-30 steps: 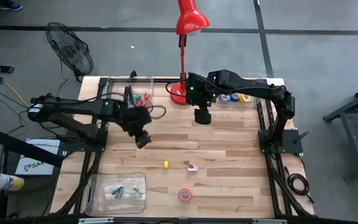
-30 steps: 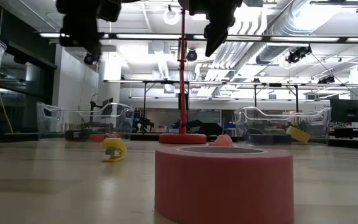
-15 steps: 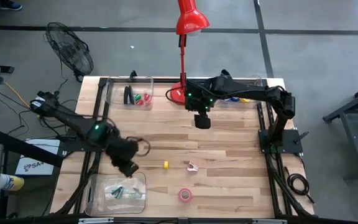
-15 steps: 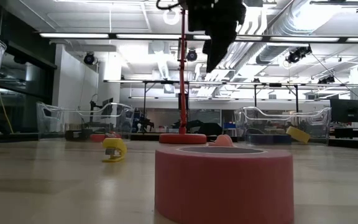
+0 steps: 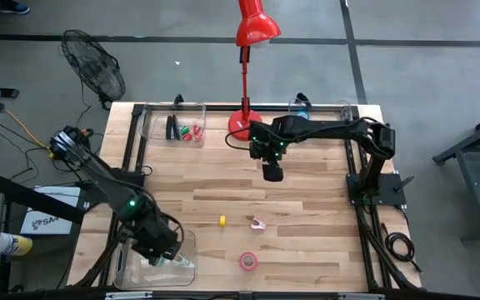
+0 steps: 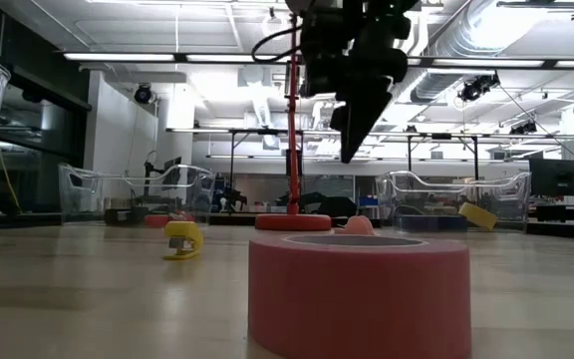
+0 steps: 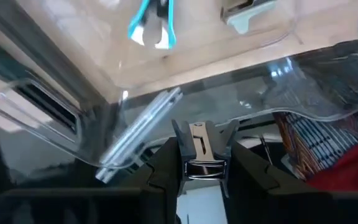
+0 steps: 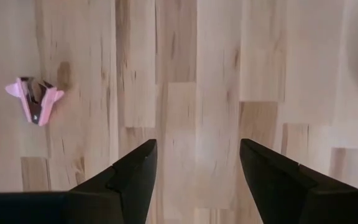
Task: Pick and place Stapler, Stapler remover, tape
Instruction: Put the black stapler remover into the bottom transparent bin
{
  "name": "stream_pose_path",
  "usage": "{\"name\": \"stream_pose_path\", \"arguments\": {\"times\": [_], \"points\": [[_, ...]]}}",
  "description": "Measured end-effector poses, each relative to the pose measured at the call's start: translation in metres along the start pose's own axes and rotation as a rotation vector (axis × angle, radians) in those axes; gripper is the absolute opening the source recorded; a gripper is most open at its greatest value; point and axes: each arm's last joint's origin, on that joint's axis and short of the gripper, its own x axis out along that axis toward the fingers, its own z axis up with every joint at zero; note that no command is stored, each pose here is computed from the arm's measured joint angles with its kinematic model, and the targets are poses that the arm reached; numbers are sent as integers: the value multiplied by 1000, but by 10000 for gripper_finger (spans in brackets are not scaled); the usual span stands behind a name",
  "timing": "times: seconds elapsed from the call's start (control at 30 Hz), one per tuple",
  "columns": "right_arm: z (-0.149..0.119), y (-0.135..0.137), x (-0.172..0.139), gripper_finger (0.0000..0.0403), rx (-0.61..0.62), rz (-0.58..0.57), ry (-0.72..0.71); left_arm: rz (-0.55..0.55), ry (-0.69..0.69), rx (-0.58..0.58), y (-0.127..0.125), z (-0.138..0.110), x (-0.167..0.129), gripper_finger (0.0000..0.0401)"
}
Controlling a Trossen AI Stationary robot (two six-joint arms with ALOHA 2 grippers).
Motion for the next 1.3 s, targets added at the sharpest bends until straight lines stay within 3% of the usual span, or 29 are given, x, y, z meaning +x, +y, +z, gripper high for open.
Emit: {"name": "stream_pose_path", "arguments": {"times": [0.5,0.8,1.3], "points": [[0,5,4,222,-13,21,-6,284,51,-149,-14,19,56,92],[0,23,2,222,-57,35,3,315,99,-187,1,40,81,92],[-11,46,-58,222,-95,-32,-146,267,124,-183,18,63,106,92]]}}
